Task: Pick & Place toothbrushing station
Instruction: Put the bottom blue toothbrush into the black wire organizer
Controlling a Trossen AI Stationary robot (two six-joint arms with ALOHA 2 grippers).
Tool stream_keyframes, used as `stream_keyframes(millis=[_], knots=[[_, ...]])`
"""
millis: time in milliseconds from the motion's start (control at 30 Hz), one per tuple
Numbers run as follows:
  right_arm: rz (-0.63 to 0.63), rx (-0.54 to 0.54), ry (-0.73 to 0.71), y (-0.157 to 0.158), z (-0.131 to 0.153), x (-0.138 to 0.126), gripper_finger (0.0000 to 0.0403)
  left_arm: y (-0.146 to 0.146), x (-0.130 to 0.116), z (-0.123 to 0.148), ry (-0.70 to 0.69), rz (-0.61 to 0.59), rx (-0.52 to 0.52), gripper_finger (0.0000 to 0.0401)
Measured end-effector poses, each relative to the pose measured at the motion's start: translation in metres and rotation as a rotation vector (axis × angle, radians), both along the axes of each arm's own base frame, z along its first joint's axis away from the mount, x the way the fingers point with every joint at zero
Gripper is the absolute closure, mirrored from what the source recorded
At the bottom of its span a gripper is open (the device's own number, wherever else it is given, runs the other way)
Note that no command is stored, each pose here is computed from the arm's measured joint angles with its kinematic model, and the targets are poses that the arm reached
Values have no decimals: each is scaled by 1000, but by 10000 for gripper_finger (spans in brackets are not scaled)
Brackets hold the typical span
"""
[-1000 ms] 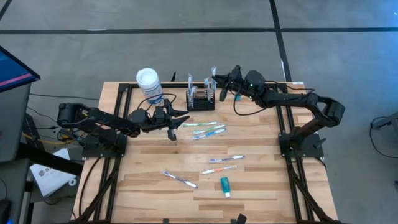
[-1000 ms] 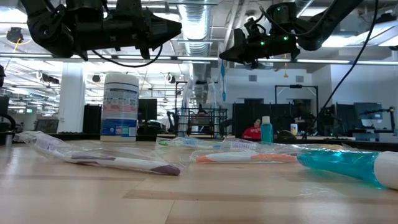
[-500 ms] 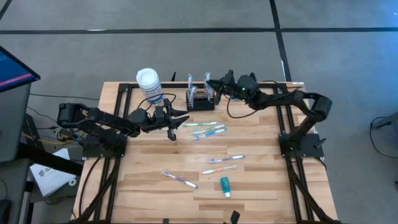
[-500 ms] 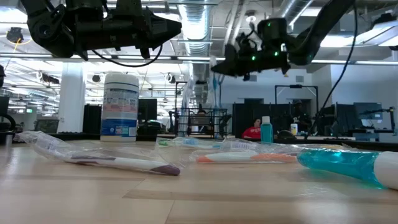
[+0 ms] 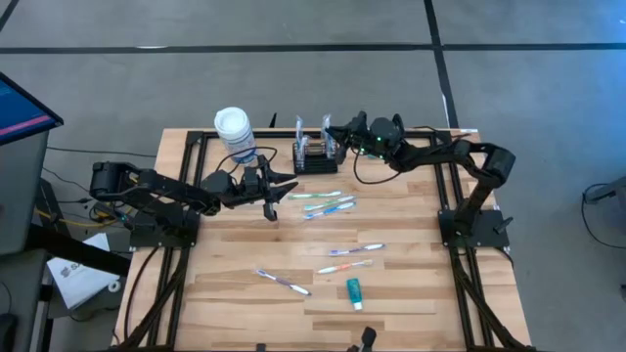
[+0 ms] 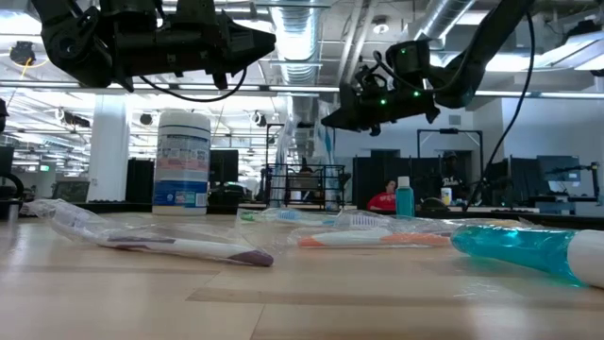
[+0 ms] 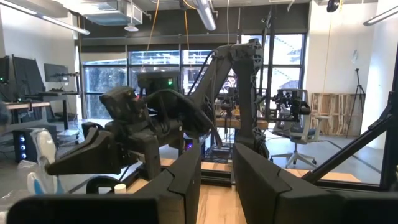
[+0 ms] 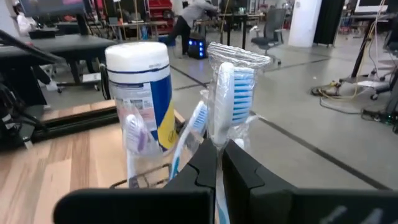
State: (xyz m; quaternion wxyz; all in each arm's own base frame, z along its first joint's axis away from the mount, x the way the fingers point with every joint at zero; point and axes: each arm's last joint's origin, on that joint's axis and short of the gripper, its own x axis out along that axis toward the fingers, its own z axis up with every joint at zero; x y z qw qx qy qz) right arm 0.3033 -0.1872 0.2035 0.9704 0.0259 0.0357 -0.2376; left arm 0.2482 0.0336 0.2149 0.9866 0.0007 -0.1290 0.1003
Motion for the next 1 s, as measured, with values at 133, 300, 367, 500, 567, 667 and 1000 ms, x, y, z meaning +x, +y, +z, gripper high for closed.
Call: stream_keyframes(millis=[133,300,367,500,567,667,1000], knots=[[-3,20,32,0,-4,0,403,0,0,0,1,0,0,313],[-6,32,31,0,-5,0,403,0,0,0,1,0,0,313],[-7,34,32,-1,-8,1,403,0,0,0,1,0,0,313],[-9,63,11,-4,-21,5,403,0,0,0,1,0,0,313],[-8,64,0,-5,-24,6,403,0,0,0,2,0,0,313],[-6,70,7,-5,-27,7,403,0,0,0,2,0,0,313],[2,88,35,-3,-31,8,391,0,0,0,2,0,0,313]])
